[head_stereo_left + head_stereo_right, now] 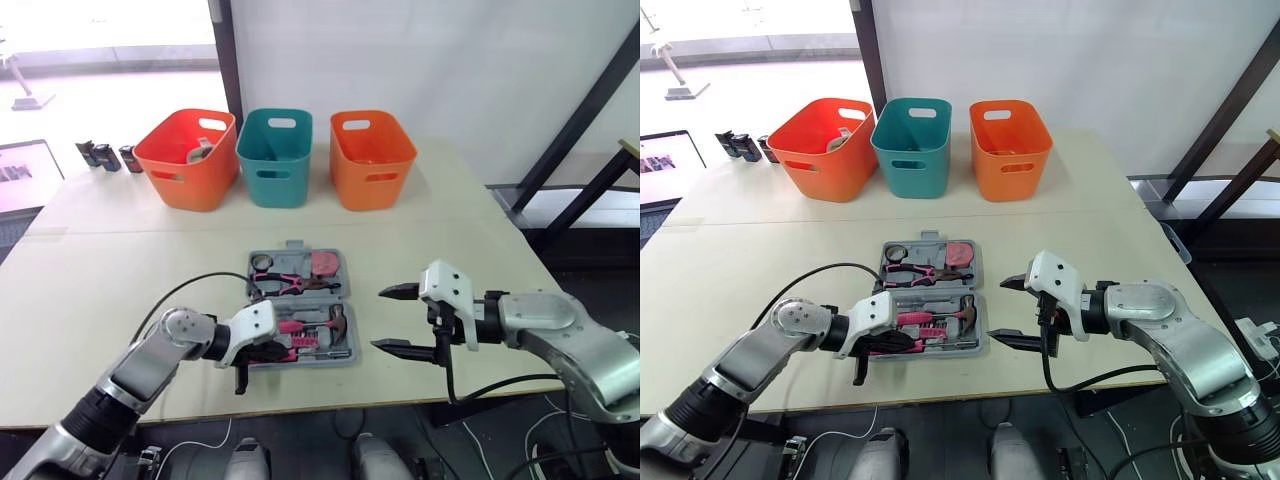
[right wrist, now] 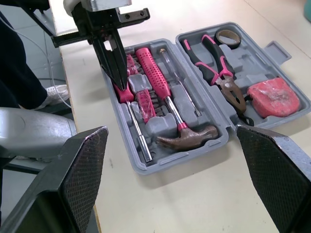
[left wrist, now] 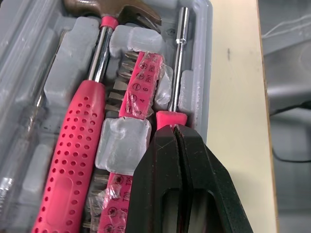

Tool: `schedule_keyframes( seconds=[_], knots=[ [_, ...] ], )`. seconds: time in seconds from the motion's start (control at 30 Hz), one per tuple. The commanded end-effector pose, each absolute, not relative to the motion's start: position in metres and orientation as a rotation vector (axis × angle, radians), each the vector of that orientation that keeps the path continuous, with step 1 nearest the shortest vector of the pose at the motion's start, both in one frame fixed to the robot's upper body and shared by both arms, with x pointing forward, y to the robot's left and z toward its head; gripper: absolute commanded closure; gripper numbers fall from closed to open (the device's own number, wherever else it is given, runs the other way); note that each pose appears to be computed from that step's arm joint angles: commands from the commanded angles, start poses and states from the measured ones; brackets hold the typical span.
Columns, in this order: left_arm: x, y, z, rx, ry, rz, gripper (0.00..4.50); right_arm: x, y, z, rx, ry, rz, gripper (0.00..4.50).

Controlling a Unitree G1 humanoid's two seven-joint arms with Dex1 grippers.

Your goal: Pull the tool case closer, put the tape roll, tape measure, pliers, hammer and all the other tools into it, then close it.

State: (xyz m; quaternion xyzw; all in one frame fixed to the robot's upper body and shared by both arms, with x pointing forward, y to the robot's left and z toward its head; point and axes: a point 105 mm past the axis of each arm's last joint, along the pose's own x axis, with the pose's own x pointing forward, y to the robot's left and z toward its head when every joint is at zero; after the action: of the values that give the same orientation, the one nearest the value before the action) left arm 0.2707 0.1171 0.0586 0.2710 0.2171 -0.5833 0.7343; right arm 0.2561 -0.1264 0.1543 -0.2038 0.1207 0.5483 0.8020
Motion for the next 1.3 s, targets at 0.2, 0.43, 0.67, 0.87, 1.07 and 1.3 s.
schedule_keyframes(
  seconds=[0.2,0.43,0.67,0.87,1.07,1.3],
  knots=[
    [0.277,0.122,0.069,0.508,0.455,-1.255,4.44,0.266,-0.130,0.157,-0.488,0.238,1.116,0.00],
    [0.320,0.171,0.119,0.269,0.375,-1.022,4.50,0.313,-0.139,0.133,-0.489,0.324,0.926,1.28],
    [0.351,0.230,0.094,0.307,0.437,-0.758,4.50,0.353,-0.133,0.098,-0.543,0.466,0.842,4.47],
    [0.361,0.210,0.066,0.350,0.446,-0.767,4.50,0.369,-0.118,0.072,-0.610,0.554,0.867,4.47],
    [0.360,0.185,0.043,0.366,0.475,-0.817,4.50,0.367,-0.086,0.061,-0.639,0.560,0.980,4.47],
    [0.343,0.170,0.026,0.365,0.507,-0.876,4.50,0.351,-0.050,0.058,-0.673,0.538,1.108,4.47]
  ],
)
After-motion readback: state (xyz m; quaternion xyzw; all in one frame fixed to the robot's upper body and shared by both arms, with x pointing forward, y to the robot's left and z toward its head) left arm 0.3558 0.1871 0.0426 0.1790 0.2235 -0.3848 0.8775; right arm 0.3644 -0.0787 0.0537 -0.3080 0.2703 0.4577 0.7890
